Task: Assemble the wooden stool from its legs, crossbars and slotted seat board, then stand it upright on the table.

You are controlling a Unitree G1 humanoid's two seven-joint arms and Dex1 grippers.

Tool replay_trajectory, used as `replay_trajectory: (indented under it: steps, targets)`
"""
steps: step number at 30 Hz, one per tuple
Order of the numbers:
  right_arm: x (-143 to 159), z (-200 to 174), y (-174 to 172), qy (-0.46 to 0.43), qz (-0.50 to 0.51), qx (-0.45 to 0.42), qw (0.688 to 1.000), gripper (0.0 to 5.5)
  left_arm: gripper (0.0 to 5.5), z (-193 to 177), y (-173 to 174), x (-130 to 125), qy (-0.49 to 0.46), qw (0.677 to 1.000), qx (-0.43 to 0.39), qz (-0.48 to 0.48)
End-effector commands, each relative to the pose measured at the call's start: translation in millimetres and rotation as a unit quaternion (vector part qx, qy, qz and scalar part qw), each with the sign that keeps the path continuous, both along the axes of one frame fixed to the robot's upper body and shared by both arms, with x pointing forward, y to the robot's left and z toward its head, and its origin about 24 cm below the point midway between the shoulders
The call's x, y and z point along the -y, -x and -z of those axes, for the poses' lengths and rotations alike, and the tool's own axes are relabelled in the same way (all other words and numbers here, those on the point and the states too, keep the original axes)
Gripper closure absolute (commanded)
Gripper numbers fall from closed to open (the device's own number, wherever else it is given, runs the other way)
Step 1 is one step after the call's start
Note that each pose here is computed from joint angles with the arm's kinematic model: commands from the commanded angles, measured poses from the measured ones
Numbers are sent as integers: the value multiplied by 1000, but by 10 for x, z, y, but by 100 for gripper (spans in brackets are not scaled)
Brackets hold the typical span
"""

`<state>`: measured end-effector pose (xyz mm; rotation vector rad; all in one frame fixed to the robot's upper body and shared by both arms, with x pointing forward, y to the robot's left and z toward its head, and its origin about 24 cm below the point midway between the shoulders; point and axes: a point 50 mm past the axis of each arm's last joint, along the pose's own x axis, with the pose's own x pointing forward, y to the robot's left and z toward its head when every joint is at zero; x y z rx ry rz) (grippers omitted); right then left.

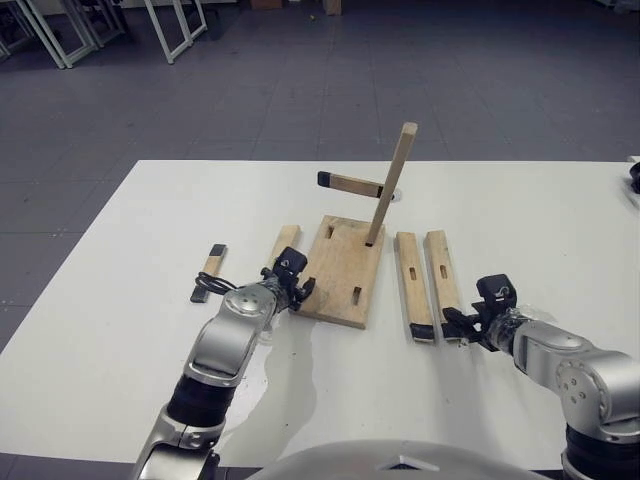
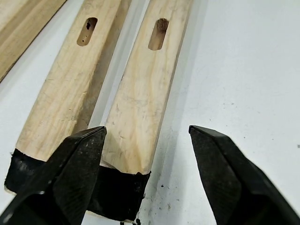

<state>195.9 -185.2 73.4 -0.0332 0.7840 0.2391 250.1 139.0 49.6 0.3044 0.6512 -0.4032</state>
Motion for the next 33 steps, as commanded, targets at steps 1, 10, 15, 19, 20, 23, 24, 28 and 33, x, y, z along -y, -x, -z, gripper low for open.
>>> replay_trajectory:
  steps: [1,10,15,19,20,23,24,28,33]
  targets:
    - [-21,64,-56,12,1,-11,1000,226,273,96,-16,138,24,999,-38,-8]
    - [73,165,-87,39,31,-31,998,301,273,-169,-27,-1,43,999,-3,-22]
    - [201,150,-157,50,50,-12,997,349,273,-377,41,-133,74,997,19,-33]
    - [219,-143,-434,13,58,123,991,349,273,-313,38,-319,16,999,30,-38]
    - [224,-222,-496,7,60,152,987,349,273,-257,32,-344,3,999,28,-37]
    - [213,-561,-723,-35,53,248,967,349,273,-34,6,-374,-33,999,20,-17]
    - [211,-693,-797,-48,47,278,958,349,273,37,0,-370,-33,999,14,-8]
    - [93,-1144,-1028,-102,0,353,930,349,273,173,12,-268,-30,997,7,73]
    - [-64,-1307,-1217,-139,-43,366,919,349,273,190,140,-138,-48,982,-5,185]
